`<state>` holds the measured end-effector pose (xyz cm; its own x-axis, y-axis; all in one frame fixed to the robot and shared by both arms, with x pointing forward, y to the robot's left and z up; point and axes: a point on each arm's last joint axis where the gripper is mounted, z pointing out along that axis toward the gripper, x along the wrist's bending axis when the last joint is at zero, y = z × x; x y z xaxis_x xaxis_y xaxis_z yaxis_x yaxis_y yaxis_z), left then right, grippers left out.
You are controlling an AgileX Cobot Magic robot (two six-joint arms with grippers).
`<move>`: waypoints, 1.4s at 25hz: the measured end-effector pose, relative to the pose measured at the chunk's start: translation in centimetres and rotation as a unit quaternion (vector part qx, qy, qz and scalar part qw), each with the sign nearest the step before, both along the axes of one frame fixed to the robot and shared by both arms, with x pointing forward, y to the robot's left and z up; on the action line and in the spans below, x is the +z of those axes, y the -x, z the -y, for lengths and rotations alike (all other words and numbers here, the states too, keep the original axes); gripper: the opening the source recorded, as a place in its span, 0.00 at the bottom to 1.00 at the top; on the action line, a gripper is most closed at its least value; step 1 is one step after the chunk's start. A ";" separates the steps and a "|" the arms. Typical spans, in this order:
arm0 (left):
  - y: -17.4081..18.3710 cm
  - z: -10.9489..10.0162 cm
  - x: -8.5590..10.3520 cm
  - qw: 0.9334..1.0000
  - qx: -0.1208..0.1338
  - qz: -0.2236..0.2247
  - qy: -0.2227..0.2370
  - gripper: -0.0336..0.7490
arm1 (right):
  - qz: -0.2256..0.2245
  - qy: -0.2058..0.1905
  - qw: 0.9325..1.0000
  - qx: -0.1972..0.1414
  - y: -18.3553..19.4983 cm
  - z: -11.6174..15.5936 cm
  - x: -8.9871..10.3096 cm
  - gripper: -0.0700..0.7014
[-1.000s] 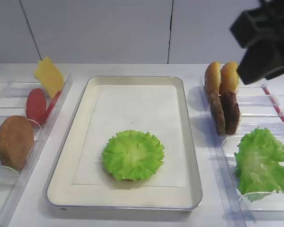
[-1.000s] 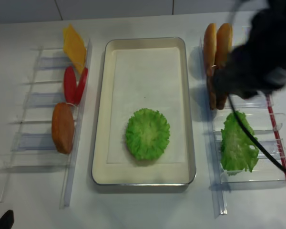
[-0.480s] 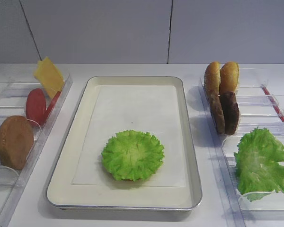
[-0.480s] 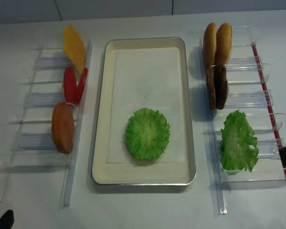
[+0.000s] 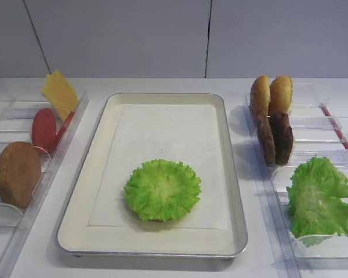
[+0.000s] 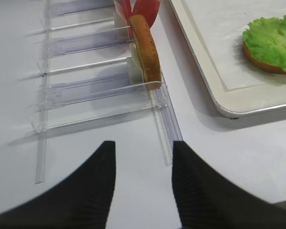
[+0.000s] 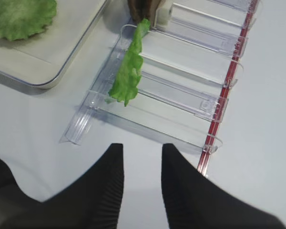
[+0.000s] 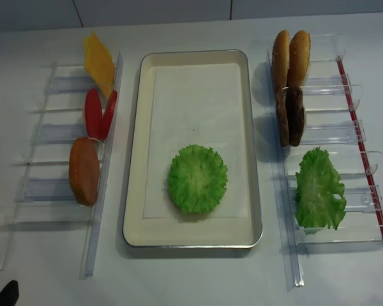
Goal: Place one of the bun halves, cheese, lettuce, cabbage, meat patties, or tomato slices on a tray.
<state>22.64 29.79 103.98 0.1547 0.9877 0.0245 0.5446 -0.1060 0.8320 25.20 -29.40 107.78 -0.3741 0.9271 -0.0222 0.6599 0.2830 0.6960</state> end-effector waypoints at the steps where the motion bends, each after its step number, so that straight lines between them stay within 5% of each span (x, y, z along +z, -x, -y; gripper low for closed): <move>1: 0.0 0.0 0.0 1.000 0.000 0.000 0.000 0.38 | 0.004 -0.004 1.000 -0.013 0.3 0.1 -0.4 0.39; 10: 0.0 0.0 0.0 1.000 0.000 0.000 0.000 0.38 | 0.023 -0.005 0.992 -0.122 1.8 0.4 -3.6 0.37; 21: 0.0 0.0 0.0 1.000 0.000 0.000 0.000 0.38 | 0.116 0.023 0.979 -0.167 2.0 0.3 -4.0 0.37; 32: 0.0 0.0 0.0 1.000 0.000 0.000 0.000 0.38 | 0.120 0.027 0.977 -0.176 2.1 0.4 -4.0 0.37; 35: 0.0 0.0 0.0 1.000 0.000 0.000 0.000 0.38 | 0.116 -0.006 0.972 -0.205 2.1 0.4 -4.0 0.37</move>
